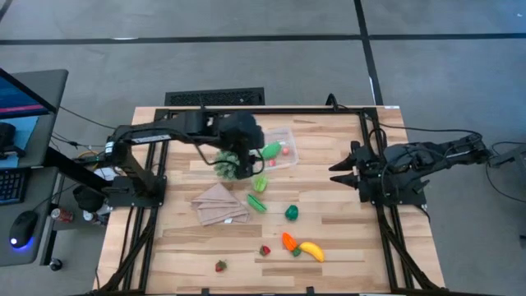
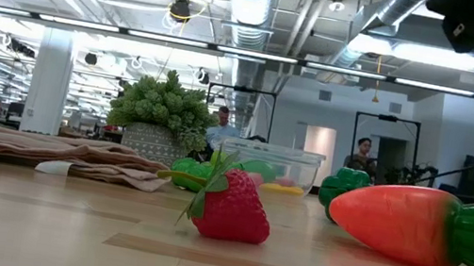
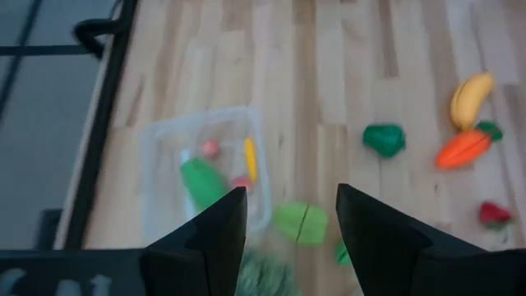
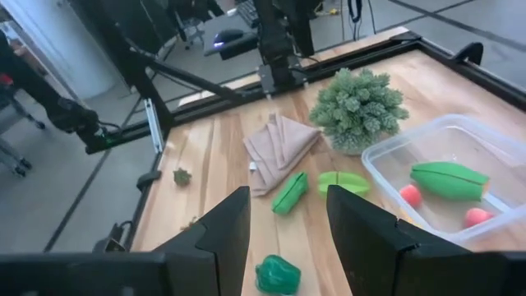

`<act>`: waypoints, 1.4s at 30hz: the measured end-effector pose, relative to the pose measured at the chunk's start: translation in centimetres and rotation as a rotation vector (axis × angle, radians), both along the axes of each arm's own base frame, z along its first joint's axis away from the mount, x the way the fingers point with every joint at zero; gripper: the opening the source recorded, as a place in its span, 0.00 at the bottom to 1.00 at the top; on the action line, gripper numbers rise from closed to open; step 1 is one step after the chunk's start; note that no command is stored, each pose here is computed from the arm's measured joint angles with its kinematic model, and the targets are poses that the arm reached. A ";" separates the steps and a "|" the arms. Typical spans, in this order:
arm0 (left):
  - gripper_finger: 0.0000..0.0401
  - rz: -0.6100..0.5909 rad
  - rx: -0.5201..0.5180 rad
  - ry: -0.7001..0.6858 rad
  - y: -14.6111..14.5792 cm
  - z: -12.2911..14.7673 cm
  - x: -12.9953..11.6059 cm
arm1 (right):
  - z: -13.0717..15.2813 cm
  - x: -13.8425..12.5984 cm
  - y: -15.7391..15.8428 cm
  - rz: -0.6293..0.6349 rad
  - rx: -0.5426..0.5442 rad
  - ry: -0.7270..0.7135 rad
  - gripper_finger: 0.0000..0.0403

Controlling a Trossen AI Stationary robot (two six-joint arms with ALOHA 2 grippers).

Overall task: Pick and placing Produce into tupperware
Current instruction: Put the green bell pepper into the transparent bin

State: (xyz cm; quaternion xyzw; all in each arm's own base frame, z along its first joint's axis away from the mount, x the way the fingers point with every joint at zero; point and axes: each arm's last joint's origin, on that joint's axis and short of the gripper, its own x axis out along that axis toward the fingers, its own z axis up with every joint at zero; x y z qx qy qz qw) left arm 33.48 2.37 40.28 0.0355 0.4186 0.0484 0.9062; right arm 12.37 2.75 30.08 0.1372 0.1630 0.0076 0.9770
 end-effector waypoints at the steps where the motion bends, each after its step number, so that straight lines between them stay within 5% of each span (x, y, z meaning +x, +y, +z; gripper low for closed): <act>1: 0.45 0.008 0.016 0.009 -0.2 0.4 -0.7 | 0.0 0.2 0.0 -0.003 0.009 -0.003 0.38; 19: 0.45 0.112 0.071 -0.192 -3.2 7.3 -15.6 | -1.8 5.0 1.4 -0.030 0.061 0.087 0.38; 30: 0.45 0.229 -0.051 -0.358 -3.6 2.9 -22.7 | -5.2 7.6 3.3 0.008 0.034 0.287 0.38; 42: 0.45 0.282 -0.140 -0.484 -3.3 -2.5 -24.4 | -7.9 9.5 4.2 0.168 -0.004 0.416 0.38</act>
